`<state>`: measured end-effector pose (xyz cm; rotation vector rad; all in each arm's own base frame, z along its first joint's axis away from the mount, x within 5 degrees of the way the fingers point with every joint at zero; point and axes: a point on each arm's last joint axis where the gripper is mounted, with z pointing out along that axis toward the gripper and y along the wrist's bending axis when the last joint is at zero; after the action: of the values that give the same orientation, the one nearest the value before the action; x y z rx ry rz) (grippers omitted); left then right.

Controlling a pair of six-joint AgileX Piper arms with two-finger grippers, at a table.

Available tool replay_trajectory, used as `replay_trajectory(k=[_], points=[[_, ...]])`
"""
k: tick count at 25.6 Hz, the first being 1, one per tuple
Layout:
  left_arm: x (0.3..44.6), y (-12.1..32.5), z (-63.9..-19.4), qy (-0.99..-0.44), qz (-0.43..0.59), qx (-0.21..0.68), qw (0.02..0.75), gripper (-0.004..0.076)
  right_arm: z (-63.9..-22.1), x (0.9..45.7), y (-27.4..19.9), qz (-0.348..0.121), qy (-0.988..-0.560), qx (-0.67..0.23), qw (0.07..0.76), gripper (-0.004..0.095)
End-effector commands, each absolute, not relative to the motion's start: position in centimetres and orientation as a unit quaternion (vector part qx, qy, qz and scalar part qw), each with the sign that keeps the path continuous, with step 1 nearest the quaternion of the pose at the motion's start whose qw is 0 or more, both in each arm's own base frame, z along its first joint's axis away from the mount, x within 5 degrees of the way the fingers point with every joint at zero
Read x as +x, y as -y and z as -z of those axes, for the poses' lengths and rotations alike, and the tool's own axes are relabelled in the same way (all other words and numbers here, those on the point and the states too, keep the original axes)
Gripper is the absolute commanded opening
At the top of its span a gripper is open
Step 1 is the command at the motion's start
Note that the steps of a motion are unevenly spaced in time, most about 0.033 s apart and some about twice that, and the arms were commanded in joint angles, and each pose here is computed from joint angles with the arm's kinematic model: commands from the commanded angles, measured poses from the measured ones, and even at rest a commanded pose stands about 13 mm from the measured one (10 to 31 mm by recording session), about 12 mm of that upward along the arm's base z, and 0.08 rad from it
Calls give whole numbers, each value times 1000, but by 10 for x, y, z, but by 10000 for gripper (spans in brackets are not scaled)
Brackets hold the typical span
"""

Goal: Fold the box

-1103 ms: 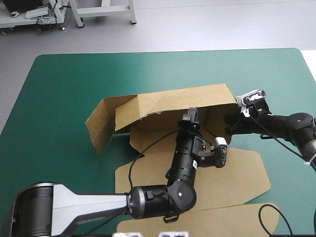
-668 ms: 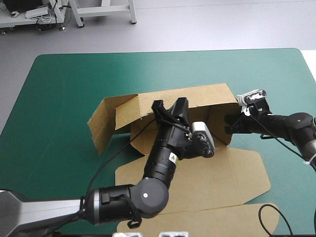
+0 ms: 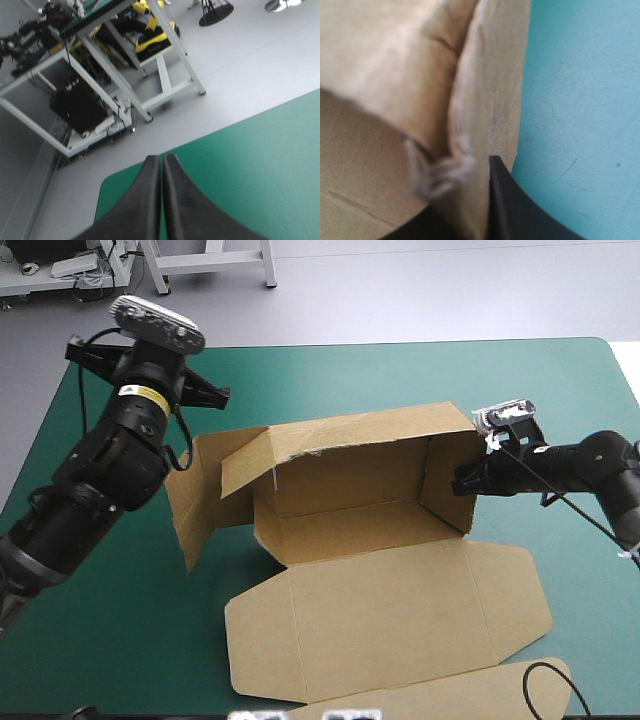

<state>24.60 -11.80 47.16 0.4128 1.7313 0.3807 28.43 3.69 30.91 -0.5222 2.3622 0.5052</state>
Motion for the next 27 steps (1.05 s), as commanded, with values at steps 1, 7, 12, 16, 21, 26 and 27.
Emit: replay_trajectory(k=[1, 7, 12, 16, 21, 26, 27], points=[[247, 79, -491, -766, -148, 135, 611, -5, -356, 279, -63, -178, -898, -202, 349, 2], [259, 18, -472, -841, -79, 46, 533, -5, -394, 269, -94, -157, -918, -160, 326, 2], [256, -20, -462, -872, -27, -9, 488, -5, -386, 280, -98, -151, -952, -121, 237, 2], [252, -27, -459, -882, 31, -6, 471, -5, -356, 304, -105, -140, -967, -121, 176, 2], [250, -21, -459, -885, 75, 12, 460, -6, -312, 341, -114, -130, -969, -135, 162, 2], [249, -18, -457, -887, 90, 18, 453, -6, -291, 361, -118, -126, -967, -131, 177, 40], [250, -19, -454, -889, 88, 18, 449, -6, -290, 364, -118, -124, -965, -130, 191, 107]])
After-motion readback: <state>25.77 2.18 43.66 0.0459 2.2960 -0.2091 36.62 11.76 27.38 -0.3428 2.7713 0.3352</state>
